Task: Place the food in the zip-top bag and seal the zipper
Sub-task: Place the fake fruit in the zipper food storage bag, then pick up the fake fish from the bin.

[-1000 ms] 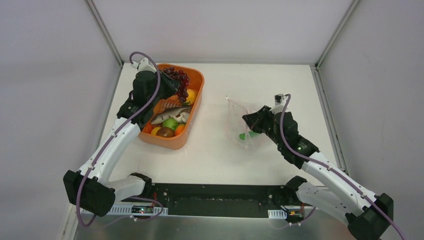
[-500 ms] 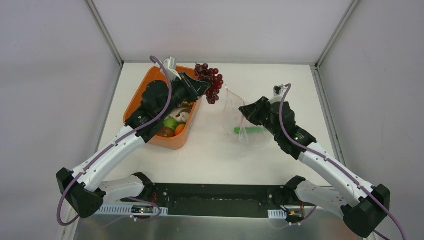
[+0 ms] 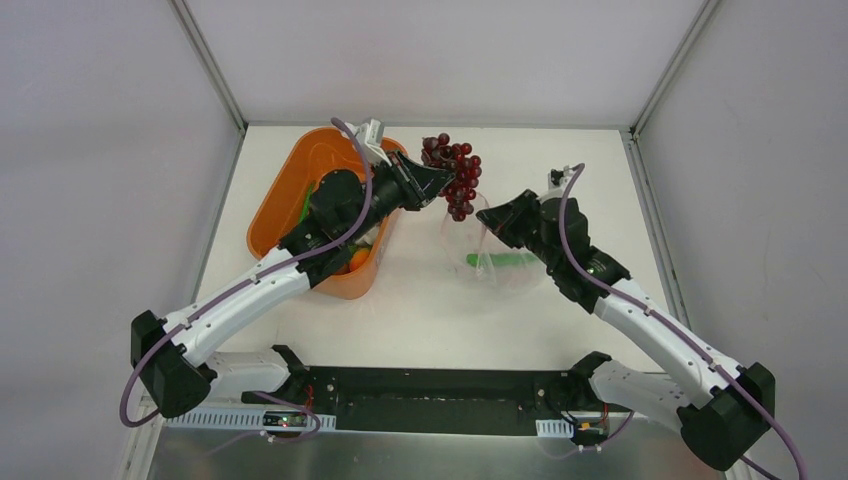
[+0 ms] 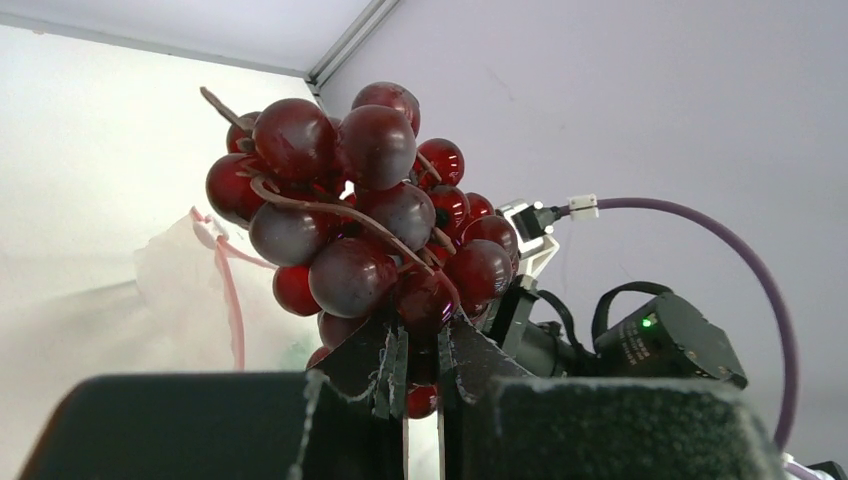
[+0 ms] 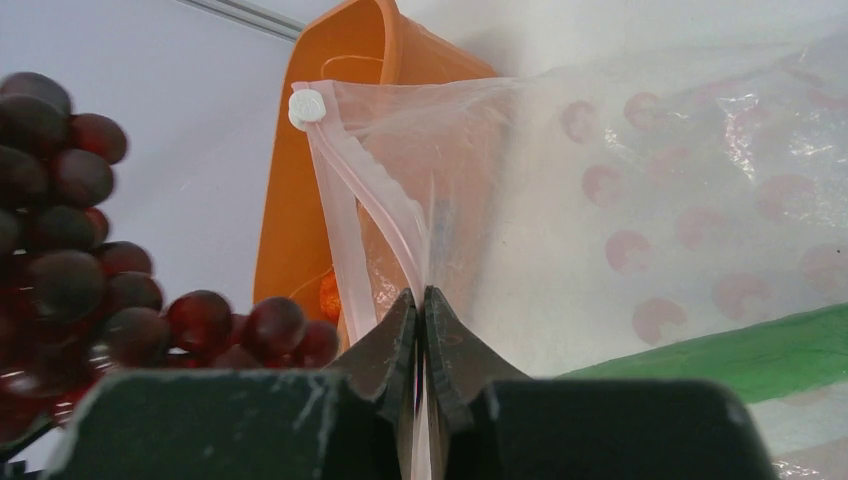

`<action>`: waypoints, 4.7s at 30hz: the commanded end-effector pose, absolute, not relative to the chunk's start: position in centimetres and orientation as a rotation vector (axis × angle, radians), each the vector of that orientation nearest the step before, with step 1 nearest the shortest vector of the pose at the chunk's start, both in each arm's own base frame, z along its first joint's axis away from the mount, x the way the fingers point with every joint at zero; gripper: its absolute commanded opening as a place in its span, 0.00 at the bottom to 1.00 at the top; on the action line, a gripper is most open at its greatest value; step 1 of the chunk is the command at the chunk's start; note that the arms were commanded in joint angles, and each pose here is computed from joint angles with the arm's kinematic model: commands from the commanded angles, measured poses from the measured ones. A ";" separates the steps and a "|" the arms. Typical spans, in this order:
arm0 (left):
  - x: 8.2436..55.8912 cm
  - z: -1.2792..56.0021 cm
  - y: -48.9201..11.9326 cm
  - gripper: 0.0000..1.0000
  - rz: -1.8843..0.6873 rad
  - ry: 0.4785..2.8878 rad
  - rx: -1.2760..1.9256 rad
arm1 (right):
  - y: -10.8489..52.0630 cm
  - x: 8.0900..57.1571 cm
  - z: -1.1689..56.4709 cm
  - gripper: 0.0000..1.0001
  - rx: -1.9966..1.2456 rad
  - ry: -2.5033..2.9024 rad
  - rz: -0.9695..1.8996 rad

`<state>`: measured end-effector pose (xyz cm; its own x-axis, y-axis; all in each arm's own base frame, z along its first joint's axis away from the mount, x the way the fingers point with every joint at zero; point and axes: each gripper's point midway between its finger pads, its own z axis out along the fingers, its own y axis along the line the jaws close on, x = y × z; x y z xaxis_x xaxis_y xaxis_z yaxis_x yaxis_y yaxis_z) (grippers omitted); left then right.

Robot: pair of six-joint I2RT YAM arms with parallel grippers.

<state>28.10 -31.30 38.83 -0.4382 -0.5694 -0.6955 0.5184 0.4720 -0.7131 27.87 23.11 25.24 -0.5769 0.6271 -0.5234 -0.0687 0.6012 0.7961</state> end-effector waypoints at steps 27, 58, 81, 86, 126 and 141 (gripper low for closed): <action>28.1 32.9 -34.5 0.00 -1.020 1.710 0.130 | 21.3 29.0 33.1 0.07 0.607 1.721 1.338; 23.9 33.4 -36.7 0.56 -1.045 1.783 0.499 | 19.1 27.0 37.2 0.07 0.548 1.471 1.515; 29.0 27.3 -16.3 0.92 -0.245 2.007 0.002 | 18.5 27.5 29.3 0.06 0.553 1.700 1.330; 32.2 25.2 -13.0 0.93 -0.257 2.067 -0.178 | 18.5 27.6 29.2 0.06 0.542 1.716 1.314; 25.3 11.5 -15.3 0.87 -0.205 2.661 -0.021 | 17.6 29.1 26.8 0.08 0.514 1.787 1.135; 31.5 15.2 -11.0 0.93 0.136 2.555 0.048 | 18.2 34.1 25.1 0.08 0.357 1.756 0.998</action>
<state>29.33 -13.31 15.27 -0.8221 0.0114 -0.5692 0.0038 0.9999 0.0144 32.11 18.49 20.86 -0.5367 0.6680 -0.5156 -0.0614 0.5785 0.8134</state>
